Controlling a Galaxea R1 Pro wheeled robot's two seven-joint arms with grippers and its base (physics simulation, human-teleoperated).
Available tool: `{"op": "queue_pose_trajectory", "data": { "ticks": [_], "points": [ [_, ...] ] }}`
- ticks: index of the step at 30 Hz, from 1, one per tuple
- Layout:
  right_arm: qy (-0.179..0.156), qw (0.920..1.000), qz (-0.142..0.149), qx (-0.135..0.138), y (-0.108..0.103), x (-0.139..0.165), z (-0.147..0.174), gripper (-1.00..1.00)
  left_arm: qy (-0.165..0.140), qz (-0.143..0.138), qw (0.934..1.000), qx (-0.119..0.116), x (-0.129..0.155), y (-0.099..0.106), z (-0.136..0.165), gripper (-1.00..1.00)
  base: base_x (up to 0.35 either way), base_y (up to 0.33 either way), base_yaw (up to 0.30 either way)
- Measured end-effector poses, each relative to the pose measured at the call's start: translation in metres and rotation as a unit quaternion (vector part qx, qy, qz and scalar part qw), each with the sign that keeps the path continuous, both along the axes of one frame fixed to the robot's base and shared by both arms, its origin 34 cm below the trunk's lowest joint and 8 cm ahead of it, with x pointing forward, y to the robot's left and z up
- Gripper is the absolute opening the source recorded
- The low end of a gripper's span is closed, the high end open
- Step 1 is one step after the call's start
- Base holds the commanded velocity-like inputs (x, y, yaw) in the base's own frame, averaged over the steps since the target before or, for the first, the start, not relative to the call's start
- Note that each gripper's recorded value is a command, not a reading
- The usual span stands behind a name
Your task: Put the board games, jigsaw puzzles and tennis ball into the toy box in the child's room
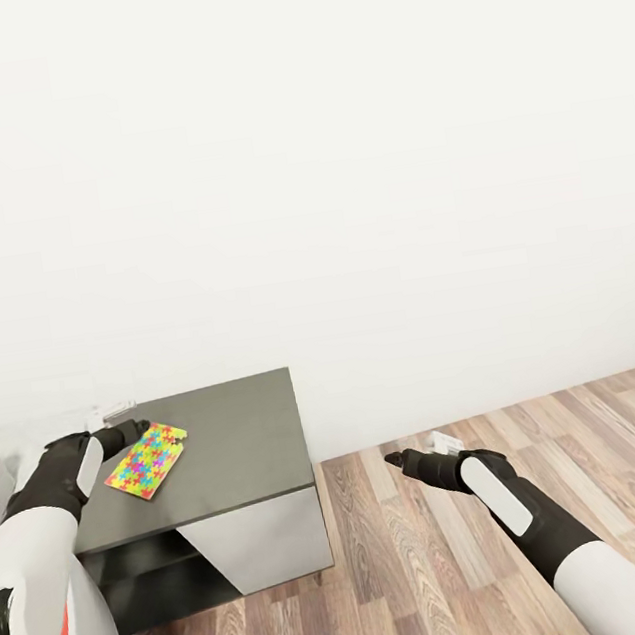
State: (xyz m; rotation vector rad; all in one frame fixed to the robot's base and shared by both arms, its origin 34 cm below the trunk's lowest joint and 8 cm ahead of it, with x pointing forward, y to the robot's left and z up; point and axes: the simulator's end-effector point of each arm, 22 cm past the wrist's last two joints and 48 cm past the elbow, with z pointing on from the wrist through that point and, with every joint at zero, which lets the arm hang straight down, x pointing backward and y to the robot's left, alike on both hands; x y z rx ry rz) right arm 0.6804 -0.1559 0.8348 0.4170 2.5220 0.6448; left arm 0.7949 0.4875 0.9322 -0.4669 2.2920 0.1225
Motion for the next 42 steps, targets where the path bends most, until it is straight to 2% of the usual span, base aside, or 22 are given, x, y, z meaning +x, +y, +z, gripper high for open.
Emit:
{"op": "queue_pose_trajectory", "data": {
  "ticks": [26, 42],
  "points": [
    [-0.001, 1.0, 0.001, -0.003, -0.0002, 0.0001, -0.0002, 1.0, 0.001, -0.002, 1.0, -0.002, 0.0002, -0.0045, -0.0019, 1.0, 0.067, -0.037, 0.005],
    [-0.001, 1.0, 0.004, -0.006, 0.0004, -0.0006, -0.0008, 1.0, 0.001, -0.001, 1.0, -0.002, 0.0001, -0.0043, -0.0019, 1.0, 0.128, -0.056, 0.213]
  ]
}}
